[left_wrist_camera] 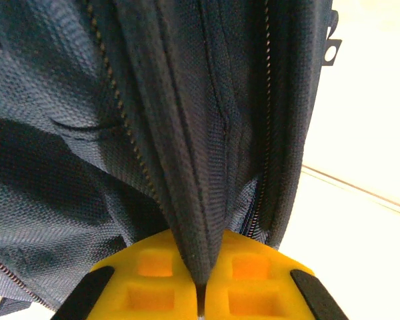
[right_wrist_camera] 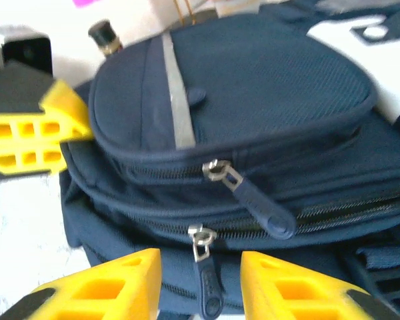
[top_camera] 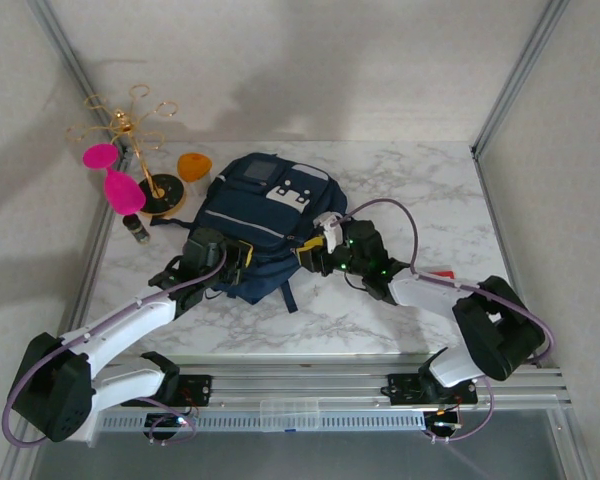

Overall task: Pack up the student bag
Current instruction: Zip the student bag at the center of the table.

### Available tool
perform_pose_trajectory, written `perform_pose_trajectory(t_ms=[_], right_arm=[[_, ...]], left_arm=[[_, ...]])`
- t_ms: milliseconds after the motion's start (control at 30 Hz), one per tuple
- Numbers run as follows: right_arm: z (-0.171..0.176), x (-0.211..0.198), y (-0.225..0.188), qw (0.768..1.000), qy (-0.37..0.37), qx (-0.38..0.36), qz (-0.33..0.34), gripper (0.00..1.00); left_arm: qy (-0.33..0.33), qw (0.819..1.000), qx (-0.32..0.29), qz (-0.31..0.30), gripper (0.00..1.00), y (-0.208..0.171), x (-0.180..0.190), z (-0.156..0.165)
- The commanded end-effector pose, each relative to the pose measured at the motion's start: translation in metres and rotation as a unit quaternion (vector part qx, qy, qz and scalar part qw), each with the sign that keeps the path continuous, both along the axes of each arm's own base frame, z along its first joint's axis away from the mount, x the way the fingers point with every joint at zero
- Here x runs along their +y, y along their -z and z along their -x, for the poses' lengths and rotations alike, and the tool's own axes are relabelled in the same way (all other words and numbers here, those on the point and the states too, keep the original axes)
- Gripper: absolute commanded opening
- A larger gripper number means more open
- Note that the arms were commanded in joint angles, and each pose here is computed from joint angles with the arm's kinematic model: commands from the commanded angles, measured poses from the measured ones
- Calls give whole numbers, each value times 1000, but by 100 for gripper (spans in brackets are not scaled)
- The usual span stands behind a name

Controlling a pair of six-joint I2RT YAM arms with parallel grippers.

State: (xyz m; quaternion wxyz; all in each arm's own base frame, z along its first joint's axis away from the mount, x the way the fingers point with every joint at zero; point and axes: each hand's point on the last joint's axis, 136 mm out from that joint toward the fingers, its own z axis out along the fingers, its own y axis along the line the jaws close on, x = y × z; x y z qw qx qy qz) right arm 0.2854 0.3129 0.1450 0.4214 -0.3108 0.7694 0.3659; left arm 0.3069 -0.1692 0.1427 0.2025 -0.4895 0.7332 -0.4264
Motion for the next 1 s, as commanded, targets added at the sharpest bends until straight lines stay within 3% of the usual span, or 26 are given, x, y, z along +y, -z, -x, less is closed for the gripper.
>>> perform_pose_trajectory(t_ms=[0, 367, 800, 967], right_arm=[[4, 5, 17, 999, -23, -6, 31, 38], [-3, 23, 31, 998, -37, -19, 56, 39], [-32, -5, 35, 996, 30, -20, 83, 2], [-53, -32, 33, 992, 96, -4, 77, 0]], left_arm=[[-7, 999, -41, 8, 0, -28, 1, -14], [-10, 999, -41, 8, 0, -27, 2, -14], [-19, 999, -38, -12, 0, -25, 13, -11], [-17, 999, -36, -34, 0, -25, 21, -7]])
